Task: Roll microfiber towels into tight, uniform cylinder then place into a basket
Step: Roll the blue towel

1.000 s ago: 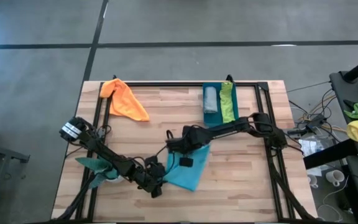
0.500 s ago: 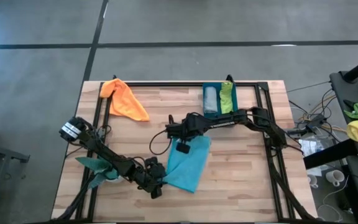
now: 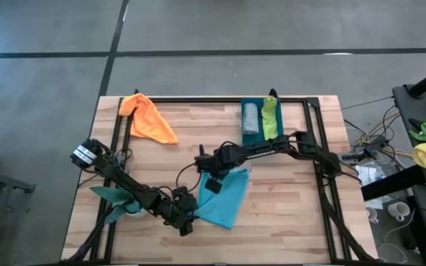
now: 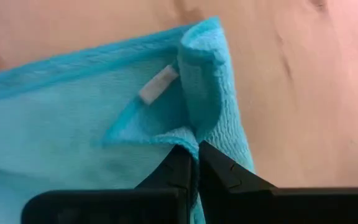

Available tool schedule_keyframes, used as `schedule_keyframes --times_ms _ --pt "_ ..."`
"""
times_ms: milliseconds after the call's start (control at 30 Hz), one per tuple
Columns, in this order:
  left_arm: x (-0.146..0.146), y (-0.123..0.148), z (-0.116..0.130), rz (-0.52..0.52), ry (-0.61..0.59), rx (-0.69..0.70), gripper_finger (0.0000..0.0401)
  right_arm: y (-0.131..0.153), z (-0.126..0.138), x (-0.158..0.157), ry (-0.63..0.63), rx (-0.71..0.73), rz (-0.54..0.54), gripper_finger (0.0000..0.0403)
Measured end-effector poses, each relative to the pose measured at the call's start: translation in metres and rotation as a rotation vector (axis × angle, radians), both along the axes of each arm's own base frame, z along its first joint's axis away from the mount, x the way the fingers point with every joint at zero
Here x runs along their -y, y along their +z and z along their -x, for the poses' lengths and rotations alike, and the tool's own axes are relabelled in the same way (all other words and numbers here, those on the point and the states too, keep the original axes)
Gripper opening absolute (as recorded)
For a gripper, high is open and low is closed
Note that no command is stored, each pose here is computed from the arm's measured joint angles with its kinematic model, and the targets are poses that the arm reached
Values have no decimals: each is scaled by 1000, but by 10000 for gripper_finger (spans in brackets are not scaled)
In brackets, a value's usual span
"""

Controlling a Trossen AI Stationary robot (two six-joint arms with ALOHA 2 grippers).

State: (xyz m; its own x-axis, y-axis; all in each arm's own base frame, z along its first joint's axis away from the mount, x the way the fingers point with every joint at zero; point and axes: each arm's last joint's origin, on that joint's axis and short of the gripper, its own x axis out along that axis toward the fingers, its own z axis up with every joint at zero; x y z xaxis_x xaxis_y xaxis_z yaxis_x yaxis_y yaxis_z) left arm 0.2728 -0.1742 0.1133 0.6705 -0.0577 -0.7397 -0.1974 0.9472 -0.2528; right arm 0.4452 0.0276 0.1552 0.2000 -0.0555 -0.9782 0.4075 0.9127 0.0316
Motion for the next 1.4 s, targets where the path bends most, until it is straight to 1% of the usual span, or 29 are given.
schedule_keyframes --times_ms 167,233,333,433,567,667,767,867,933,1033,1067,1133,1167,1233,1333,1400 --pt "0 0 0 0 1 2 153 5 -4 -5 -74 43 -22 12" --pt "0 1 0 1 1 3 153 3 -6 -5 -95 50 -15 13" --pt "0 2 0 -1 4 8 153 -5 -7 -4 -91 34 -8 19" --pt "0 4 0 0 6 15 153 -12 -8 -5 -89 23 -11 47" --pt "-1 9 2 7 -7 15 153 -9 -8 -6 -94 27 -32 107" --pt "-2 15 5 -6 -54 18 153 6 -3 -7 -70 9 -62 155" --pt "-5 25 7 -13 -78 18 153 36 5 -9 -1 20 -52 192" --pt "-11 34 12 -23 -70 3 153 65 14 -16 112 72 -24 212" --pt "-16 40 13 -33 -57 1 153 82 25 -27 190 108 24 217" --pt "-27 53 13 -99 -3 52 153 101 46 -47 272 148 128 219" --pt "-31 55 12 -149 23 74 153 101 52 -52 289 155 147 219" --pt "-40 59 9 -261 49 106 153 93 63 -61 315 170 156 219" --pt "-44 60 6 -317 38 111 153 88 67 -65 326 179 156 219" --pt "-52 63 -1 -390 -12 124 153 77 73 -72 343 201 160 219" --pt "-62 59 -13 -420 -64 139 153 61 84 -80 344 178 191 217" --pt "-69 54 -19 -444 -65 134 153 48 91 -83 332 139 213 210"
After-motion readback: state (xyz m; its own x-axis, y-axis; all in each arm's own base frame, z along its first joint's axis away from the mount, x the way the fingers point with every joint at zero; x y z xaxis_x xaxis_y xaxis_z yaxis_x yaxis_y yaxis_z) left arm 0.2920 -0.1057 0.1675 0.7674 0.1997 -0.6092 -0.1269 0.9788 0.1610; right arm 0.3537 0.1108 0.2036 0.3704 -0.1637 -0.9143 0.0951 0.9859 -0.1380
